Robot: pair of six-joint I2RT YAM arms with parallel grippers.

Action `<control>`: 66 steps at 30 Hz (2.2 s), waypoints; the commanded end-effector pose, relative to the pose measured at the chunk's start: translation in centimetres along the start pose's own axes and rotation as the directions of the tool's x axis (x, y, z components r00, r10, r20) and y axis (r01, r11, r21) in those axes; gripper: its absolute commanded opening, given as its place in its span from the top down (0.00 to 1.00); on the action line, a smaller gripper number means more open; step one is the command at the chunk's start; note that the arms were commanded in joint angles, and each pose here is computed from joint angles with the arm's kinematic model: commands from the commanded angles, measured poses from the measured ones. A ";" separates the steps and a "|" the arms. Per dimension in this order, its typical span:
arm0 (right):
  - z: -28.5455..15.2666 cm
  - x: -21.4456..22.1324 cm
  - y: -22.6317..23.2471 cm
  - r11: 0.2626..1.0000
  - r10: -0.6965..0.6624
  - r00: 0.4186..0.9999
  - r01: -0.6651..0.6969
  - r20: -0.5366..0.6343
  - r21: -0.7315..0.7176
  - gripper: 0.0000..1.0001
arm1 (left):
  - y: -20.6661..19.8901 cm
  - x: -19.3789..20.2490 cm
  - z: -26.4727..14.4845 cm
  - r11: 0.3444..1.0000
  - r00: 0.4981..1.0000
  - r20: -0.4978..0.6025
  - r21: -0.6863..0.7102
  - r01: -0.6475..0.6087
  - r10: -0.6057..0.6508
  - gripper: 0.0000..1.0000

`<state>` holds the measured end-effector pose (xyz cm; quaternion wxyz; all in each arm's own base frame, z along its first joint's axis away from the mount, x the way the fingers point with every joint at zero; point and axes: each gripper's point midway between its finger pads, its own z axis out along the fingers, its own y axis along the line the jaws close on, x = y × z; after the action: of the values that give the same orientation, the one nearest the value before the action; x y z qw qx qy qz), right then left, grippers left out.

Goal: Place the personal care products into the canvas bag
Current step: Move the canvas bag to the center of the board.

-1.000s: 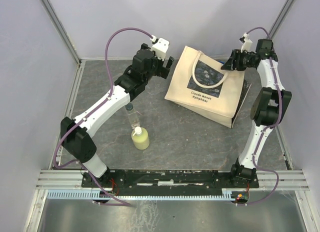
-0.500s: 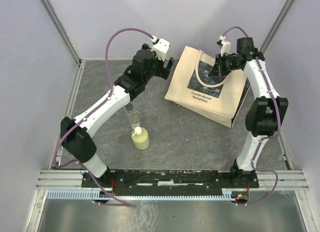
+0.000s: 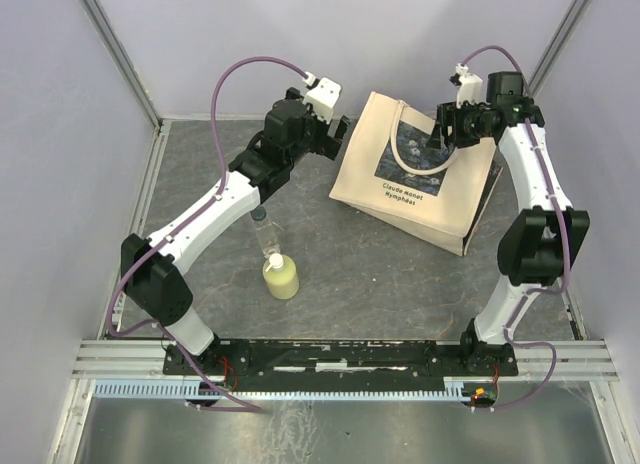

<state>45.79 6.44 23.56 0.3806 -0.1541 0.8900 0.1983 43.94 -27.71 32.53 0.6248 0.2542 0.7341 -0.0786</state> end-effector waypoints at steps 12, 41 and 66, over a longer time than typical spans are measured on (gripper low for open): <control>1.4 -4.5 -12.2 0.992 -0.037 0.990 0.019 0.138 0.128 0.16 | 2.7 -1.5 -1.0 0.997 0.998 0.050 -0.065 -0.046 0.049 0.00; 4.4 0.2 -9.6 0.951 0.071 0.996 -0.053 0.048 -0.304 0.36 | 4.1 0.2 1.5 0.992 0.997 -0.030 -0.098 -0.076 0.073 0.00; 5.9 3.0 -5.9 0.972 -0.023 0.997 0.003 -0.080 -0.237 0.93 | 3.9 0.0 0.8 0.994 0.997 -0.012 -0.080 -0.072 0.072 0.00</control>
<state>51.02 1.95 14.25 0.3315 -0.2046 0.8729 0.2938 46.67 -25.16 29.85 0.5996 0.2580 0.7571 -0.0247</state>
